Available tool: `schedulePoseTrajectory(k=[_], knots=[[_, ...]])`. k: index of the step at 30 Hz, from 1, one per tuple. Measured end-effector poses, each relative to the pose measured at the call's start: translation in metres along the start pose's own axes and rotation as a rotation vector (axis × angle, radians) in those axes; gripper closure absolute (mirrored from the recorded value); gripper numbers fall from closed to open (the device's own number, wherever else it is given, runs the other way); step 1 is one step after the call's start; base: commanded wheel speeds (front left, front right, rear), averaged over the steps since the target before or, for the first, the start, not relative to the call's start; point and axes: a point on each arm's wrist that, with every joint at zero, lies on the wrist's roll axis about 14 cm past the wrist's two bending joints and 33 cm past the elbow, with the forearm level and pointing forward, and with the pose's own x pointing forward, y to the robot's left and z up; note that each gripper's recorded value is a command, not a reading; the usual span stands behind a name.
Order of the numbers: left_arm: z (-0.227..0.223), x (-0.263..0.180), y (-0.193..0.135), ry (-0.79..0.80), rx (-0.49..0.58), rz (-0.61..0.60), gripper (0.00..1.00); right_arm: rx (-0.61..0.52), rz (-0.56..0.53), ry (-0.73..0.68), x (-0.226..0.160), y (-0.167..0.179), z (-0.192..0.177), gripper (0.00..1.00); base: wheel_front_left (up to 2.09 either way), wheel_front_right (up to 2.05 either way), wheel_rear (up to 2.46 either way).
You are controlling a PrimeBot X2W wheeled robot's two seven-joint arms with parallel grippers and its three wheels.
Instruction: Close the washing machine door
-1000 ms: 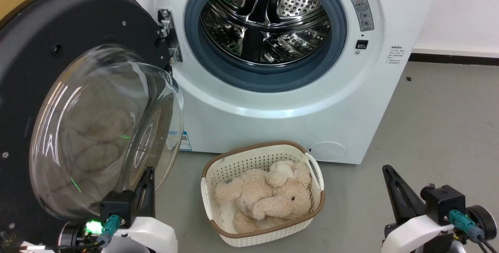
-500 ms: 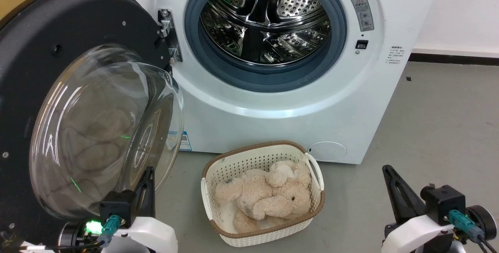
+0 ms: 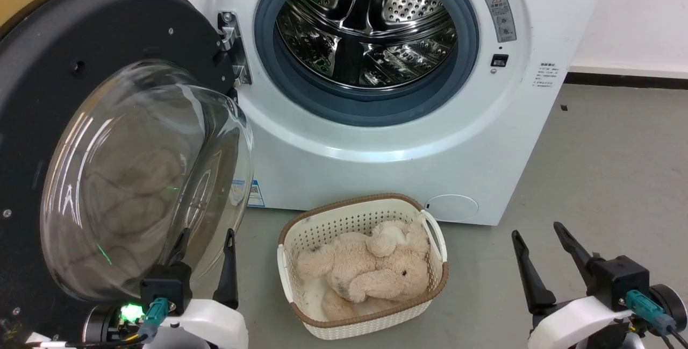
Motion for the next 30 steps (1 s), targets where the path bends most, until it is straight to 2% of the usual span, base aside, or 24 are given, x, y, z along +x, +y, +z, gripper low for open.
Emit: schedulePoseTrajectory(k=[6,16,30], knots=[[0.011,0.001,0.0,-0.041,0.0,0.009,0.0,0.021,-0.002,-0.013,0.001,-0.001,0.002,0.0,0.0,0.0,0.0],[0.053,0.004,0.004,-0.182,0.015,0.027,0.0,0.06,0.011,-0.042,0.007,0.003,0.006,0.0,0.0,0.0,0.0],[0.134,-0.006,0.049,-0.44,0.03,0.145,0.0,0.113,0.06,-0.071,0.021,0.018,0.01,0.0,0.0,0.0,0.0]])
